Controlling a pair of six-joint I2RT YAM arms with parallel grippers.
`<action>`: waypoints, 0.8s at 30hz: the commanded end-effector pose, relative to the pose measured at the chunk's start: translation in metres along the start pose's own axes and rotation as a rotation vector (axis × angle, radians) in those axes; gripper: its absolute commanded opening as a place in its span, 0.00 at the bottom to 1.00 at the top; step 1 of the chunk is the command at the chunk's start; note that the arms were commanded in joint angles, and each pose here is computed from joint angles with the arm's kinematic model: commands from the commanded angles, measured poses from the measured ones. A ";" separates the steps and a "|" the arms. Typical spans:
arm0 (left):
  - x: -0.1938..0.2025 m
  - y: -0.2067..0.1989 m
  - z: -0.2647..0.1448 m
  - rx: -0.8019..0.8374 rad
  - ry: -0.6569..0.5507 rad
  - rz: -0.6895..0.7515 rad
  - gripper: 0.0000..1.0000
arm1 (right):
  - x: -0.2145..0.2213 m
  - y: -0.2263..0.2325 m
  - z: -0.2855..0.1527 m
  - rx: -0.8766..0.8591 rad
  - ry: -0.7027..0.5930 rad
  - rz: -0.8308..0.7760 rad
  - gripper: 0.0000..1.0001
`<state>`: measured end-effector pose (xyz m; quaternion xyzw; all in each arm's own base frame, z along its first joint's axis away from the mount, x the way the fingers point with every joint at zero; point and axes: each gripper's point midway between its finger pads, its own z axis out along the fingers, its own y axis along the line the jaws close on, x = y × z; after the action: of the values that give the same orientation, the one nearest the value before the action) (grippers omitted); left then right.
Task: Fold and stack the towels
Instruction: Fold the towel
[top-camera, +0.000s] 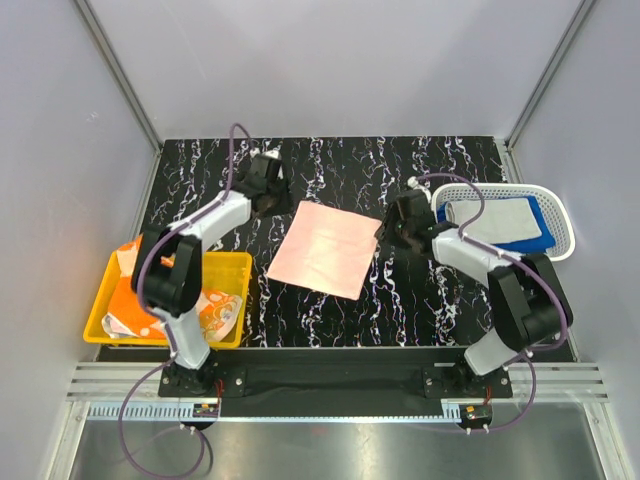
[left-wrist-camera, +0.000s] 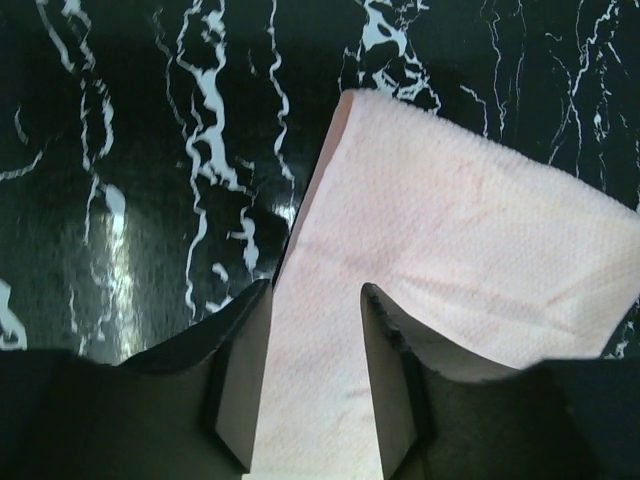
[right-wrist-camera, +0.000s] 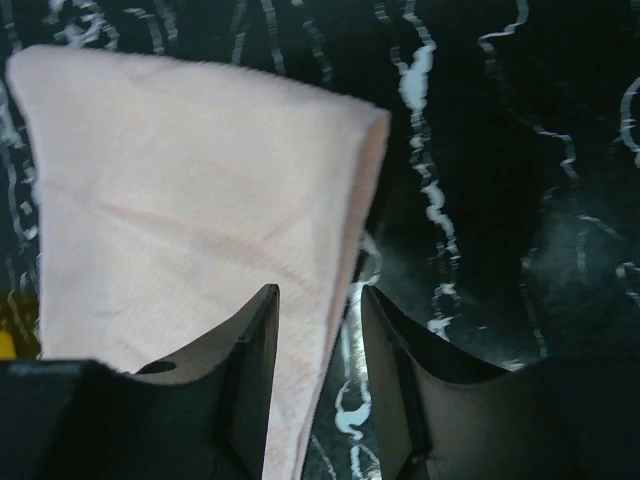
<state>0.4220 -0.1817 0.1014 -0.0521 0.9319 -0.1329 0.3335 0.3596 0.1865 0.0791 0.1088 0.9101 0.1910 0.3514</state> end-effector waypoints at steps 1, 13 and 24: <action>-0.030 -0.014 0.019 0.022 -0.047 0.071 0.46 | -0.021 -0.026 0.014 0.099 -0.004 0.024 0.45; -0.011 0.000 0.086 -0.060 0.057 0.130 0.56 | -0.038 -0.035 0.075 0.156 0.047 0.004 0.43; 0.019 0.028 0.079 -0.195 0.066 -0.069 0.60 | -0.055 -0.047 0.124 0.168 0.096 -0.042 0.23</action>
<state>0.4712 -0.1822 0.0231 -0.0666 0.9506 -0.0601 0.2973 0.4720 0.1644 0.0193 0.1298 0.9328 0.1258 0.3117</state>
